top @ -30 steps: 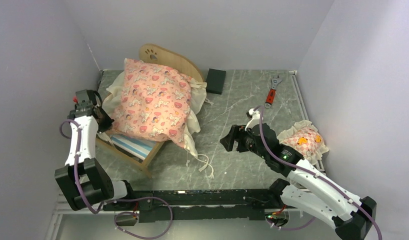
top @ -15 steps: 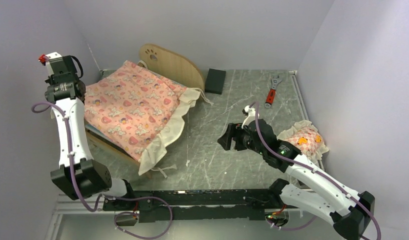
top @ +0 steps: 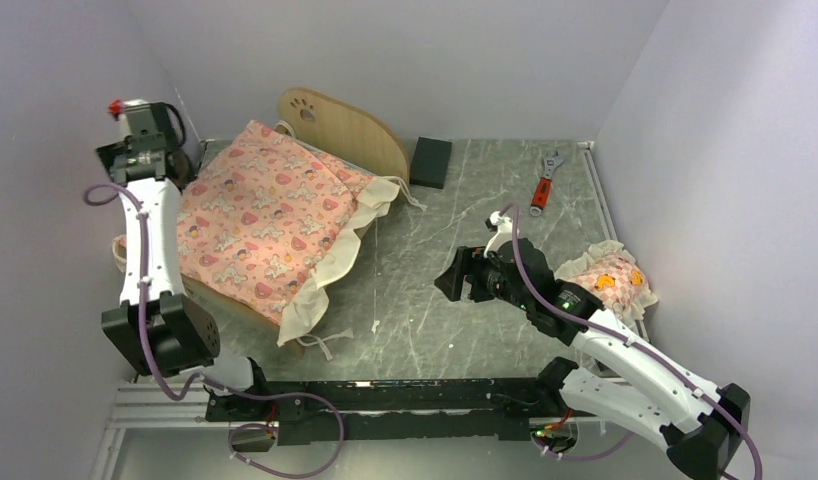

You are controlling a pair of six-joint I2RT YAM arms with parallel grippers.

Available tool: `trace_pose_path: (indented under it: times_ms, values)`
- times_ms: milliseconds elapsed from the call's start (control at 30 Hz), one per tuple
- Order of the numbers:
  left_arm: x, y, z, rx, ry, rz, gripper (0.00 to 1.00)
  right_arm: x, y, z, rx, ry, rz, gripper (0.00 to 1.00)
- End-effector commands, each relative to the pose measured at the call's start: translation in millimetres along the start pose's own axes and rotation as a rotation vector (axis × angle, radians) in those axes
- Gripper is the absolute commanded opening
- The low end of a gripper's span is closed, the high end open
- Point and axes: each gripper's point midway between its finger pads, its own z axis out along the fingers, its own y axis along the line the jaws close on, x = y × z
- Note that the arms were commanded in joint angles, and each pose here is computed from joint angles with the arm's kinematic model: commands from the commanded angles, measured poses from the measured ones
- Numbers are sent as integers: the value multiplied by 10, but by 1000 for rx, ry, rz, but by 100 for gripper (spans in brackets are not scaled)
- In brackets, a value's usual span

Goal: Set up the pet bed

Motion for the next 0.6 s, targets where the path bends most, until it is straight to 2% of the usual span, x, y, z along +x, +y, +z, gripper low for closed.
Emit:
trace_pose_path:
  times_ms: [0,133,300,567]
  values:
    - [74,-735,-662,343,-54,60,90,-143,5,-46,13,-55,1,84]
    - [409,-1259,-1271,627,7,154,97,-130,-56,-23,41,-56,-6,85]
    - [707,-1813,-1963,910,29,226,96,-117,-130,24,74,-60,-8,86]
    - [1086,-2876,-2376,1058,-2,373,96,-135,-166,-4,93,-74,-1,86]
